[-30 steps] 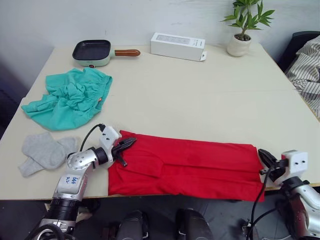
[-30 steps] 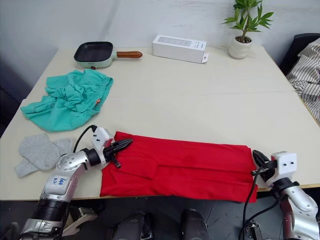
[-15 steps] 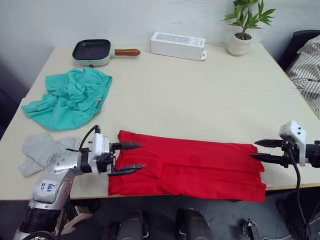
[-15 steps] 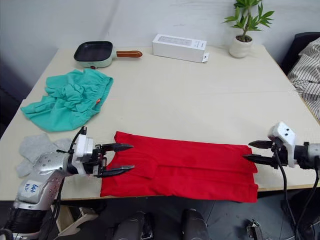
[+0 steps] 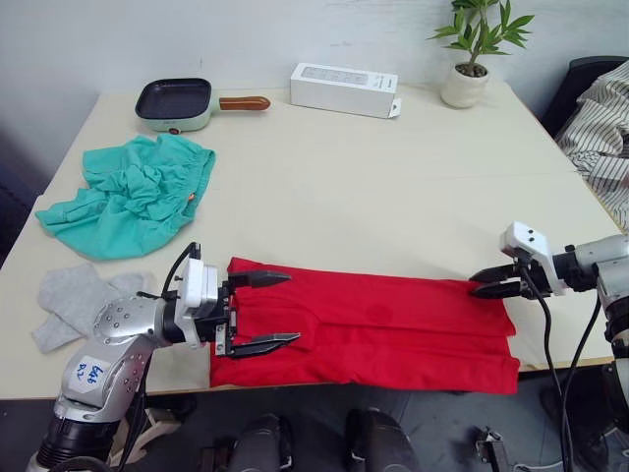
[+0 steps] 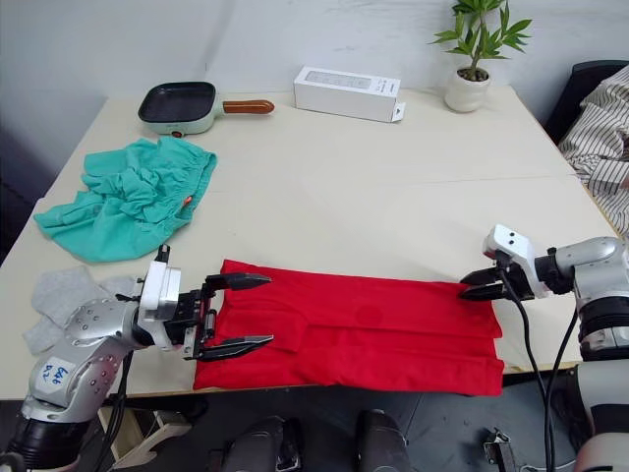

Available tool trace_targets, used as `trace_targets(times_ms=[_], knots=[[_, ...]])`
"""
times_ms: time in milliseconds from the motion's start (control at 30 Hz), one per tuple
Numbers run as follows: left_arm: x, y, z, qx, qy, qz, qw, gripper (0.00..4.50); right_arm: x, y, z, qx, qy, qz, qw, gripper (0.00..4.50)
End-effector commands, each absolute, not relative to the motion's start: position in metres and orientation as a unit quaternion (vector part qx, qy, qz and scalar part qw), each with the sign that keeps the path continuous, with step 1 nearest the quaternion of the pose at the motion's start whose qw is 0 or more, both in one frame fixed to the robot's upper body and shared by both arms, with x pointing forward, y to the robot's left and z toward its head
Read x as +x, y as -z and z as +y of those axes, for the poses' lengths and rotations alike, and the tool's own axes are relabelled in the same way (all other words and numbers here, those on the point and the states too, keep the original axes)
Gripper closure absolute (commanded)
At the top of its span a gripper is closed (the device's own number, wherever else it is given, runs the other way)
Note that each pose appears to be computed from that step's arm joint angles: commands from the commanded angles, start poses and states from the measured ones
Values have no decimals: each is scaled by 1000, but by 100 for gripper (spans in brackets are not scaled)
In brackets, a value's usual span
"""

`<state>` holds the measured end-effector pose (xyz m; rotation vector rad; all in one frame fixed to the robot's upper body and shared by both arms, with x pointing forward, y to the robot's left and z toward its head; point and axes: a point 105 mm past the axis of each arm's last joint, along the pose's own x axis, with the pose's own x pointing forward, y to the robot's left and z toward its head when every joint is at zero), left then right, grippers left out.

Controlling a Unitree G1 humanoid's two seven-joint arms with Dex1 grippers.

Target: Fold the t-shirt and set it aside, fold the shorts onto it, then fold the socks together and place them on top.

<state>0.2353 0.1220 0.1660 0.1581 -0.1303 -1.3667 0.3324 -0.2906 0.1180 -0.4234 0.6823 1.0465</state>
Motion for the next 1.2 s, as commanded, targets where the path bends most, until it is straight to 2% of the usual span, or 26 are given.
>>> trace_targets(times_ms=[33,100,167,367,467,567,667,767,967,1133,1200], knots=[[233,-173,125,85,619,-78,777,0,327,-124,-291,-187,-507,326,776,383],[236,-172,125,88,610,-77,784,0,337,-132,-292,-207,-489,307,790,447],[239,-172,125,92,599,-81,791,0,349,-140,-294,-230,-465,286,806,447],[253,-173,127,99,558,-95,818,0,408,-182,-292,-336,-301,169,876,447],[261,-174,130,108,532,-104,834,0,426,-196,-287,-350,-242,132,895,447],[268,-177,133,111,509,-112,846,0,434,-198,-280,-355,-227,122,899,447],[274,-178,134,115,501,-110,850,0,434,-194,-275,-309,-239,128,912,447],[277,-178,132,105,511,-98,847,0,429,-190,-279,-279,-252,143,915,393],[291,-182,134,86,513,-84,850,0,416,-218,-304,-214,-234,90,944,187],[311,-182,136,98,513,-79,849,0,391,-236,-324,-124,-243,42,961,19],[317,-181,134,105,520,-78,844,0,379,-237,-327,-107,-235,25,966,2]])
